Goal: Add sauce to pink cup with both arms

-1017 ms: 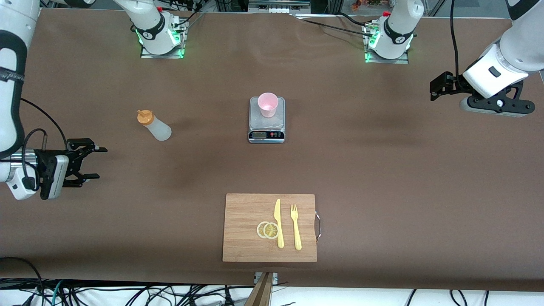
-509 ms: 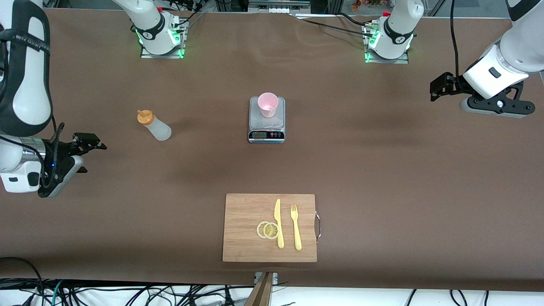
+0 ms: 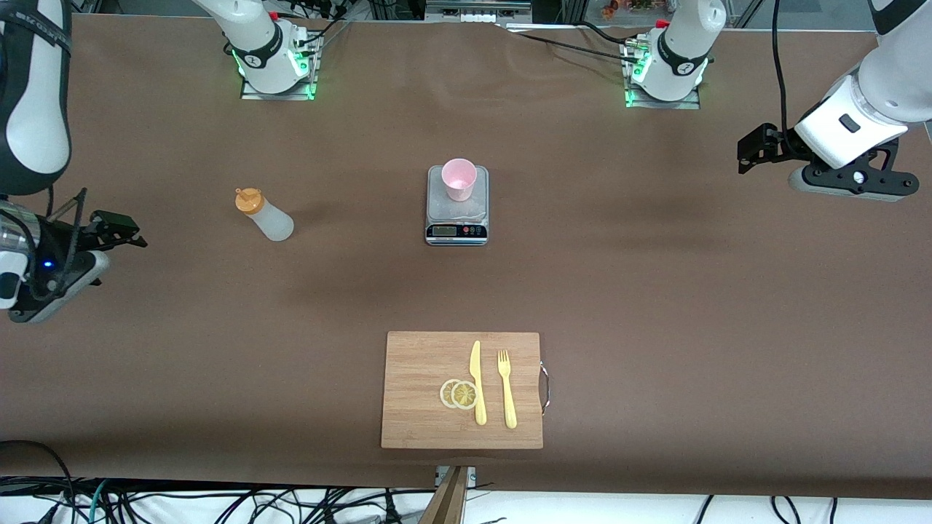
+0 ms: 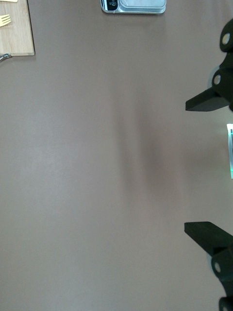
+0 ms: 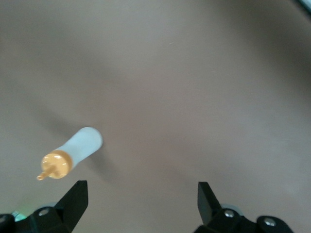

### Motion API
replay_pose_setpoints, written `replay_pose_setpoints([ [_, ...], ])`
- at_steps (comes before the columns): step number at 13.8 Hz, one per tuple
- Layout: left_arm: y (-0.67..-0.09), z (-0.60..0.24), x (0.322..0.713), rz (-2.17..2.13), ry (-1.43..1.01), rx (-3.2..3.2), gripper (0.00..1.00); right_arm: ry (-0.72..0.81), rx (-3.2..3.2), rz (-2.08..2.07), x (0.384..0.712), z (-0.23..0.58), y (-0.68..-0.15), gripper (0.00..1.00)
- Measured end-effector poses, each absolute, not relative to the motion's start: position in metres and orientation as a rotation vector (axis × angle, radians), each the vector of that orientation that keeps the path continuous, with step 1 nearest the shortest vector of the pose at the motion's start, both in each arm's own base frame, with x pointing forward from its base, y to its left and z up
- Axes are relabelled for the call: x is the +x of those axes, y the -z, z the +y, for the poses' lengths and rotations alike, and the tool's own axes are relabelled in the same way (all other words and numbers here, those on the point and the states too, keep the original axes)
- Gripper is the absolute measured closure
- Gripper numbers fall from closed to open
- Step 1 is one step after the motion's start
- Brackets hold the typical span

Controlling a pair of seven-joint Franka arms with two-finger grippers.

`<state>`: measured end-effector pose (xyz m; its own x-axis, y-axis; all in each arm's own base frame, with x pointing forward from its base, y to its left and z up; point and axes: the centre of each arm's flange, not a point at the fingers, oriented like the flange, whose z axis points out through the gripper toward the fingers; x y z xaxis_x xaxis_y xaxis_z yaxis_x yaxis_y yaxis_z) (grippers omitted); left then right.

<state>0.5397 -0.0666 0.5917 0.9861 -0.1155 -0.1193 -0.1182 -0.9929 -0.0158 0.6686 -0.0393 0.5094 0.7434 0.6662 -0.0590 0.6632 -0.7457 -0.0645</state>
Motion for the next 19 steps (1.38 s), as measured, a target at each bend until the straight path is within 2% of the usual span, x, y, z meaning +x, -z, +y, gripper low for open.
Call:
replay_pose_setpoints([
  [3, -0.592, -0.067, 0.540, 0.183, -0.185, -3.108, 0.00, 0.016, -2.976, -1.077, 0.657, -0.060, -0.548, 0.00],
  [6, -0.592, -0.066, 0.540, 0.180, -0.185, -3.108, 0.00, 0.049, -3.065, -0.767, 0.630, -0.066, -0.573, 0.00],
  [11, -0.590, -0.065, 0.541, 0.179, -0.189, -3.108, 0.00, -0.035, -3.083, -0.475, 0.592, -0.067, -0.579, 0.00],
  [19, -0.588, -0.061, 0.541, 0.168, -0.201, -3.108, 0.00, -0.120, -3.082, -0.351, 0.580, -0.078, -0.559, 0.00],
])
